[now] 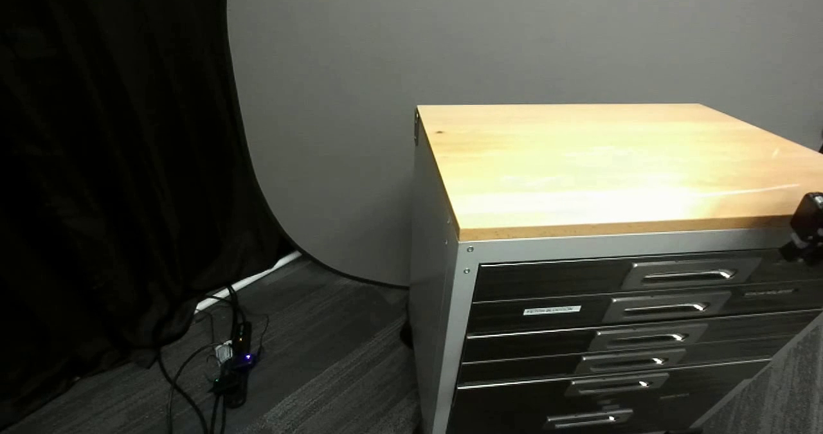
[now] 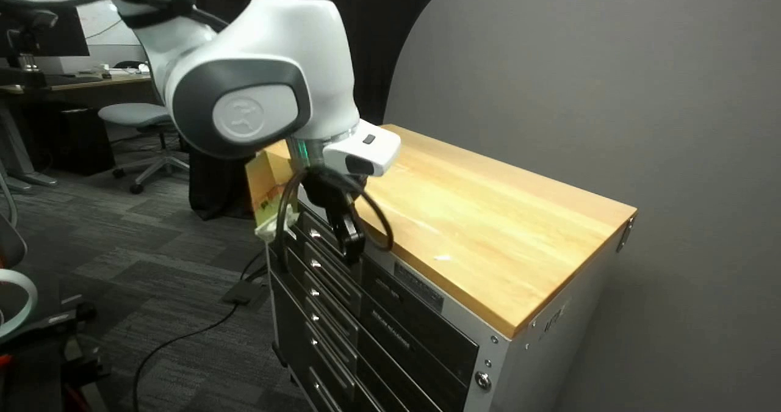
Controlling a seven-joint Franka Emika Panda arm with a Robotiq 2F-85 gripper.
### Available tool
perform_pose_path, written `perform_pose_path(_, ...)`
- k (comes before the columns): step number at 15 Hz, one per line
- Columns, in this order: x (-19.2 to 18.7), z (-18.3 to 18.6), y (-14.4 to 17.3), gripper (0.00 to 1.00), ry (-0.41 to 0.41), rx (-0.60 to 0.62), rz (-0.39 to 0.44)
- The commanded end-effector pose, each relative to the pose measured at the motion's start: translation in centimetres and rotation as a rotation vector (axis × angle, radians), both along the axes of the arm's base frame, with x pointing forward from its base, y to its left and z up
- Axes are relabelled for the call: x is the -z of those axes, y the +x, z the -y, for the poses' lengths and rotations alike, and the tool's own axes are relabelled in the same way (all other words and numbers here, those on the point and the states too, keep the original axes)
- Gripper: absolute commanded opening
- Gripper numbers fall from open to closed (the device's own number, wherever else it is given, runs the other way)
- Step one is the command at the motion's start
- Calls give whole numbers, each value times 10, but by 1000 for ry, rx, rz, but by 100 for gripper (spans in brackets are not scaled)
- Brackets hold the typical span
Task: Place the black and yellow screwdriver inside the open drawer then push the drawer closed
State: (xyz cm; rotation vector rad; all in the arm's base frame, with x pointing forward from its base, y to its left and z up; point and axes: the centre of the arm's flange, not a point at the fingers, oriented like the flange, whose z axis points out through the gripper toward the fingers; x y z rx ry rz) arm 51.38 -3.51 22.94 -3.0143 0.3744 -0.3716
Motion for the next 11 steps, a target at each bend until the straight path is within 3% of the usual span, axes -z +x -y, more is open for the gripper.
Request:
perform_pose_path(1,-81,-17,-2,62,-44,-185,-87)
perform_pose_path(6,-163,-71,6,98,-149,-412,-215)
perform_pose_path(8,-188,-90,10,100,-212,-477,-287)
perform_pose_path(9,-157,-80,-3,96,-163,-409,-245)
perform_pose_path(11,-178,-92,-2,100,-194,-442,-270)
